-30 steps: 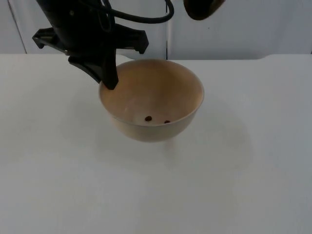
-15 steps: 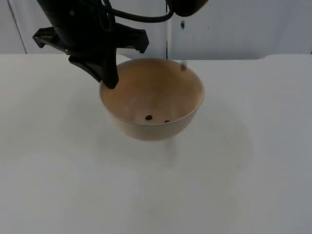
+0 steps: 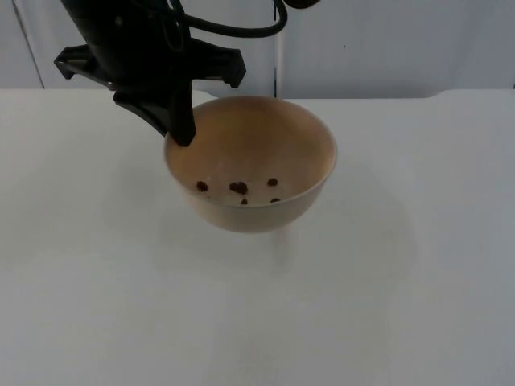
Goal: Pick up the bowl with the left hand and pour the coffee beans from the cup into the bowl with the right hand.
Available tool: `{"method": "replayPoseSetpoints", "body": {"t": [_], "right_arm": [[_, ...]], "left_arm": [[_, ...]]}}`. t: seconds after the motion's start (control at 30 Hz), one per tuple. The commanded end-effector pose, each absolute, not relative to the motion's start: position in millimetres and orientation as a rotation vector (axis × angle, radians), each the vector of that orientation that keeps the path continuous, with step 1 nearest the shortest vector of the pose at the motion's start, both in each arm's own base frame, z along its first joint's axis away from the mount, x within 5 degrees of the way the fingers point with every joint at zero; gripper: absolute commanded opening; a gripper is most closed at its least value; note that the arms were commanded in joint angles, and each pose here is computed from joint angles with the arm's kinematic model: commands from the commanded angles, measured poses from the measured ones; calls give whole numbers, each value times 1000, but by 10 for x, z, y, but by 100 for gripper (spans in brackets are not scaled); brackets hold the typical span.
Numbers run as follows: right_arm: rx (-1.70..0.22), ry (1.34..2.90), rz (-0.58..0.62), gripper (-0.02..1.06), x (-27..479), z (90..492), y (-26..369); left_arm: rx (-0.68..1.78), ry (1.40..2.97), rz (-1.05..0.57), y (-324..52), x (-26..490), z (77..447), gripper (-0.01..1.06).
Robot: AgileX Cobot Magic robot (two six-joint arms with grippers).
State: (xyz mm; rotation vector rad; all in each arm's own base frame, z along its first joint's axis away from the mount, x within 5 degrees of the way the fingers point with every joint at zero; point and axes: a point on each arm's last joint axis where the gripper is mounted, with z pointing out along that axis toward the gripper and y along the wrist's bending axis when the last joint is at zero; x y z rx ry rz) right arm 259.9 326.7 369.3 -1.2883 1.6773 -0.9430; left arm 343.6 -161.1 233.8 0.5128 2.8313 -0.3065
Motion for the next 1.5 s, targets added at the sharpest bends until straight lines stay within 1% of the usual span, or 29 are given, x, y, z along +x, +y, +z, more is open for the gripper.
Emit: {"method": "replayPoseSetpoints", "body": {"t": [0.0,0.5,0.6,0.77,1.03,1.07,1.33,1.47], "right_arm": [[-1273,1644,-960,0,2576,3759,3259],[-1270,1643,-961,0,2577,3762,3259],[-1257,1657,-944,0,2574,3755,3260],[-1215,1735,-856,0,2562,3709,3267],[-1193,1798,-793,0,2566,3668,3260],[-1180,1829,-763,0,2575,3655,3251],[-1111,1917,-720,0,2697,3622,3145],[-1109,1983,-660,0,2714,3579,3120]], "left_arm": [[513,2817,-324,-1638,3431,2376,0],[513,2817,-324,-1638,3431,2376,0],[513,2817,-324,-1638,3431,2376,0],[513,2817,-324,-1638,3431,2376,0],[514,2820,-324,-1638,3429,2375,0],[514,2820,-324,-1638,3429,2375,0],[515,2822,-324,-1637,3427,2374,0],[519,2821,-321,-1636,3428,2374,0]]}}
